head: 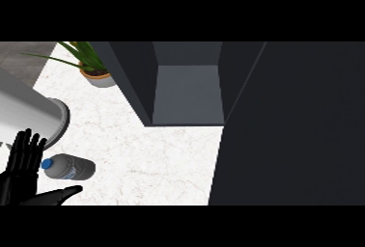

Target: Pick up the bottled water, place it into the cabinet and close the cabinet

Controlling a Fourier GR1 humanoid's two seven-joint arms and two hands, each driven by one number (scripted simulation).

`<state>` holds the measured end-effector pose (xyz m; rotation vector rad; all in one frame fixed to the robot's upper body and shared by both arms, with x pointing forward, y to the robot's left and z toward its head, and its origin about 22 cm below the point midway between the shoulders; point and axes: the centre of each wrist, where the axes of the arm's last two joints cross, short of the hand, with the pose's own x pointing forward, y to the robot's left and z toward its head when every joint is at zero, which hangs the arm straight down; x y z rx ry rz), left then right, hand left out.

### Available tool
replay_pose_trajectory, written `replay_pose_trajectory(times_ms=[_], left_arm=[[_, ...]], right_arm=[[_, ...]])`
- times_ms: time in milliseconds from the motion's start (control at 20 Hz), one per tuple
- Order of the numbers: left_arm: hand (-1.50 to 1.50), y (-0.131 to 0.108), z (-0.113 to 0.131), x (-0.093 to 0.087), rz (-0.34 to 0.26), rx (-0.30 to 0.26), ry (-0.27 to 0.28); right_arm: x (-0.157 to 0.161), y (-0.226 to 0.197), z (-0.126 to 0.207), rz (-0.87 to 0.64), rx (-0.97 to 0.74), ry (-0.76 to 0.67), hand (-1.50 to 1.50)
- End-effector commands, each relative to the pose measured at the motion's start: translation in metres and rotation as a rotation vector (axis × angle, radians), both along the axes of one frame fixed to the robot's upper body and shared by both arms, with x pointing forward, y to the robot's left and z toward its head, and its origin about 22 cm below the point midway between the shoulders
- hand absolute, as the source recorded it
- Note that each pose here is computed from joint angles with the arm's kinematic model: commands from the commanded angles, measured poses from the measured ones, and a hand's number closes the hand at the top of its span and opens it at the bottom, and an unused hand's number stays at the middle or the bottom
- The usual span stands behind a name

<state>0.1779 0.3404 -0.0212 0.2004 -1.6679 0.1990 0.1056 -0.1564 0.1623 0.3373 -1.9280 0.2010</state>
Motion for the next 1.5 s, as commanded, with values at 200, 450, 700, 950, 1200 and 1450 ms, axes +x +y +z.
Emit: replay_pose_trajectory(times_ms=[200, 450, 700, 950, 1200, 1450], left_arm=[[-1.50, -0.002, -0.048, 0.004, 0.006, -0.008, 0.023], [-1.50, -0.003, -0.068, 0.001, 0.015, -0.041, 0.037], [-1.50, -0.030, -0.088, 0.013, 0.036, -0.006, 0.043], [-1.50, -0.007, -0.109, 0.006, 0.055, -0.018, 0.041], [-1.50, -0.003, -0.122, -0.011, 0.062, -0.029, 0.026], [-1.50, -0.016, -0.130, 0.004, 0.038, -0.085, -0.026]], right_arm=[[-0.010, -0.008, 0.012, -0.043, -0.033, -0.063, -1.50], [-0.021, -0.010, 0.021, -0.046, -0.037, -0.062, -1.50], [-0.013, -0.002, 0.021, -0.034, -0.024, -0.060, -1.50], [-0.019, -0.004, 0.019, -0.037, -0.021, -0.088, -1.50], [-0.030, -0.007, 0.030, -0.038, -0.025, -0.063, -1.50], [-0.017, -0.010, 0.023, -0.033, -0.024, -0.060, -1.50]])
